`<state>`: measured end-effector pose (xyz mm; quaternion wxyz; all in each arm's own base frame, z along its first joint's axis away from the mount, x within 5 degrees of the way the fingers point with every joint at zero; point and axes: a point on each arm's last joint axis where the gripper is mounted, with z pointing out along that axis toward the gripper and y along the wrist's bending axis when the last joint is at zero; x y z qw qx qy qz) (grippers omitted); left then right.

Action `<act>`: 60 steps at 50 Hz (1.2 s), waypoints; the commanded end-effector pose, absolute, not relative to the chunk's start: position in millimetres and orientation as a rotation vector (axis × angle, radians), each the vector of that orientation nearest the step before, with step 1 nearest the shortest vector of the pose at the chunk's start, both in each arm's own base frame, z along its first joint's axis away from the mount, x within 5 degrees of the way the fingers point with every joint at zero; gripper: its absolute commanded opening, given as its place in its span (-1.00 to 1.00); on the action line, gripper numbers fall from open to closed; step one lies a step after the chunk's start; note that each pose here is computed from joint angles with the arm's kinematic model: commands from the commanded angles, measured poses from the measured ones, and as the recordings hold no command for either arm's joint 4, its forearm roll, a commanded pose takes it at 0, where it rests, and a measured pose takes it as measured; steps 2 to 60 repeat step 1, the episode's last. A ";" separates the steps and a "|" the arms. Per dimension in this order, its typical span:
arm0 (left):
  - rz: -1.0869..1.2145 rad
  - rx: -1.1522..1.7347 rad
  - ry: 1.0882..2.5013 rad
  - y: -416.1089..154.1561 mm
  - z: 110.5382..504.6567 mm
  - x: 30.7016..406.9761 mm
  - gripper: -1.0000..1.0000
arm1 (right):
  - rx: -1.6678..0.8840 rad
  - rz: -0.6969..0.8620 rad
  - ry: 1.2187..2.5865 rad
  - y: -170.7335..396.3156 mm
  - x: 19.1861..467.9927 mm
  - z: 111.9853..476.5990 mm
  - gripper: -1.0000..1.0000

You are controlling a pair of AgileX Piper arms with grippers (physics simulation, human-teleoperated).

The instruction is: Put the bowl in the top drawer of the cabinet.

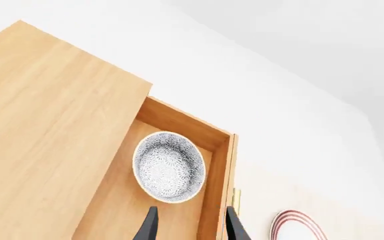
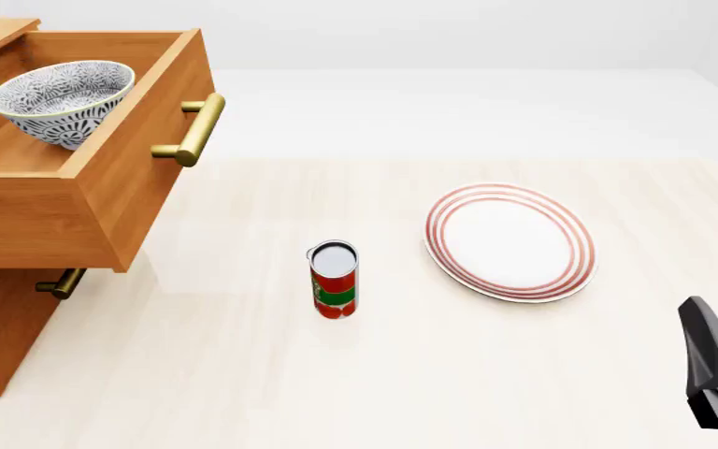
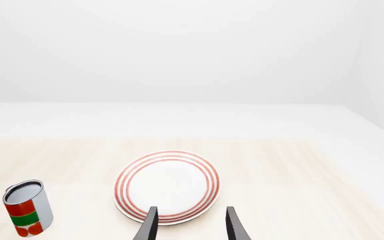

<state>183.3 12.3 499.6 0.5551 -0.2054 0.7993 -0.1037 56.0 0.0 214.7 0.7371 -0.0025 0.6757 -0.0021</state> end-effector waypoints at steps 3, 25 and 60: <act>-0.284 -0.401 1.753 3.5 524.5 133.2 1.00 | -0.005 -0.005 1.484 0.0 56.0 214.7 1.00; -0.284 -0.401 1.753 3.5 524.5 133.2 1.00 | -0.005 -0.005 1.484 0.0 56.0 214.7 1.00; -0.284 -0.401 1.753 3.5 524.5 133.2 1.00 | -0.005 -0.005 1.484 0.0 56.0 214.7 1.00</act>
